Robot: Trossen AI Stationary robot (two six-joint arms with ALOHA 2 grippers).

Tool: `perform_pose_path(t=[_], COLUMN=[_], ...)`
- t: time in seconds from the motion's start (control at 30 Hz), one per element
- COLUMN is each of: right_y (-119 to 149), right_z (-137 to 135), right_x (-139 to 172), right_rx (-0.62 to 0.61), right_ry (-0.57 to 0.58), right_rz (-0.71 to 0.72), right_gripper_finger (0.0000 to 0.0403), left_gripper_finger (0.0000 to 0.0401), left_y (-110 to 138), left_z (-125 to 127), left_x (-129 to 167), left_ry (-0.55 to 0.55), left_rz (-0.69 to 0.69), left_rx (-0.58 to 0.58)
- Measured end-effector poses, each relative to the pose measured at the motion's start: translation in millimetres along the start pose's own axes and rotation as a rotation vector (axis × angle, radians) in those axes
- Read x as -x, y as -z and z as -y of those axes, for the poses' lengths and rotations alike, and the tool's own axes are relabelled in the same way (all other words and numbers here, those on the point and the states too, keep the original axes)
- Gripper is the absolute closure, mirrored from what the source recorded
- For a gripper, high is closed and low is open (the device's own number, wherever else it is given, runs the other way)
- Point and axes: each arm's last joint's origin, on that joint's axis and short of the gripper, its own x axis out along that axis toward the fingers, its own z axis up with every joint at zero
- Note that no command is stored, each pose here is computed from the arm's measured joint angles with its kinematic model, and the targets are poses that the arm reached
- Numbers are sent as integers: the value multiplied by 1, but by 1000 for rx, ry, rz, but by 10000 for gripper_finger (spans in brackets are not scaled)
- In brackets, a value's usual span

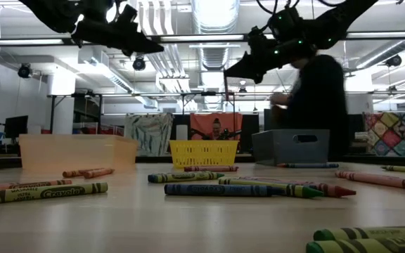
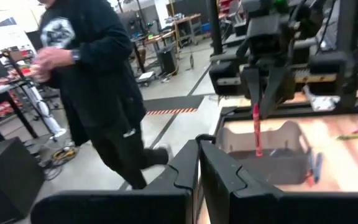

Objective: Sort crayons
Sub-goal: Put the red crayon into the yellow bin

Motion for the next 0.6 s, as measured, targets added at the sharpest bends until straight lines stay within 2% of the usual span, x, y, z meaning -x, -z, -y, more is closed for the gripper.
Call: perform_pose_path(t=[0.27,0.43,0.6], right_y=[-4,-2,2], right_z=[27,41,45], right_x=[-38,-55,-61], right_rx=[83,30,-32], right_ry=[-6,-186,-297], right_rz=[-11,17,21], right_gripper_finger=[394,394,394], left_gripper_finger=[401,401,401], left_y=[0,1,9], left_z=[-22,-27,-24], left_x=[-7,-9,-10], left_ry=[-31,-22,15], left_rz=[-72,-130,-156], left_rx=[7,51,74])
